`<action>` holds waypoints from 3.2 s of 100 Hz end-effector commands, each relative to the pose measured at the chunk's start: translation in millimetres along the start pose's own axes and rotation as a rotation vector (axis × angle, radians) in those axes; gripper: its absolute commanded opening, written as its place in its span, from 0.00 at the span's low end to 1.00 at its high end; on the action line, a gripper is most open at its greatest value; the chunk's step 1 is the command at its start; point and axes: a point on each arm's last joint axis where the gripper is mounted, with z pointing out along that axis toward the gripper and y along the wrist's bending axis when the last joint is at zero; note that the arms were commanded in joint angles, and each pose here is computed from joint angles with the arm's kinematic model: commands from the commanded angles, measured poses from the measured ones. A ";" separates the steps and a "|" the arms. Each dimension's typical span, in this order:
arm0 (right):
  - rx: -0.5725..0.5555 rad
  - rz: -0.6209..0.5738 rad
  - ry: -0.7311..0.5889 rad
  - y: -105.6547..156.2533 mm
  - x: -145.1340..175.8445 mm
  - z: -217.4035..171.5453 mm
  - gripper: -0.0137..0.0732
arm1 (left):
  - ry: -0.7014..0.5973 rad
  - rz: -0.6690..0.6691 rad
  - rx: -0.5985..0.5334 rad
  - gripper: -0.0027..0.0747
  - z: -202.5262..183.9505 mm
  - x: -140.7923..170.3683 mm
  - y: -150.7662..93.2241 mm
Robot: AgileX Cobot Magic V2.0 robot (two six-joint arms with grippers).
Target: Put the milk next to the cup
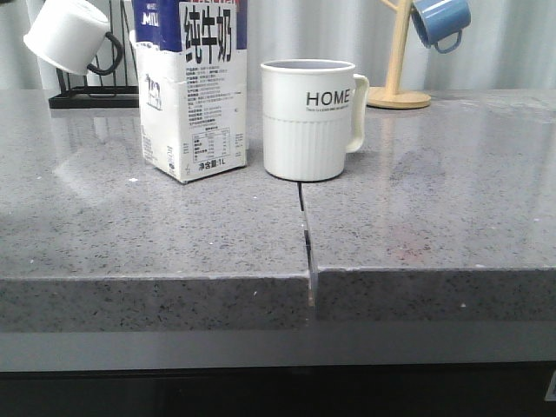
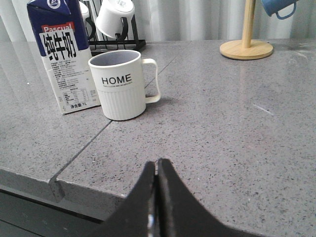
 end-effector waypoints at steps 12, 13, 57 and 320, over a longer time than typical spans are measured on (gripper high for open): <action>-0.017 -0.007 -0.113 2.3 -15.0 -5.2 0.09 | -0.132 -0.026 -0.150 0.01 -38.5 -6.1 24.6; -0.017 -0.007 -0.113 2.3 -15.0 -5.2 0.09 | -0.137 -0.028 -0.160 0.01 -41.4 -5.9 25.9; -0.017 -0.007 -0.113 2.3 -15.0 -5.2 0.09 | -0.214 -0.057 -0.297 0.01 -108.2 33.8 26.0; 0.363 -0.021 -0.204 -25.5 33.9 11.9 0.09 | -0.323 -0.009 -0.408 0.01 -104.0 152.8 25.4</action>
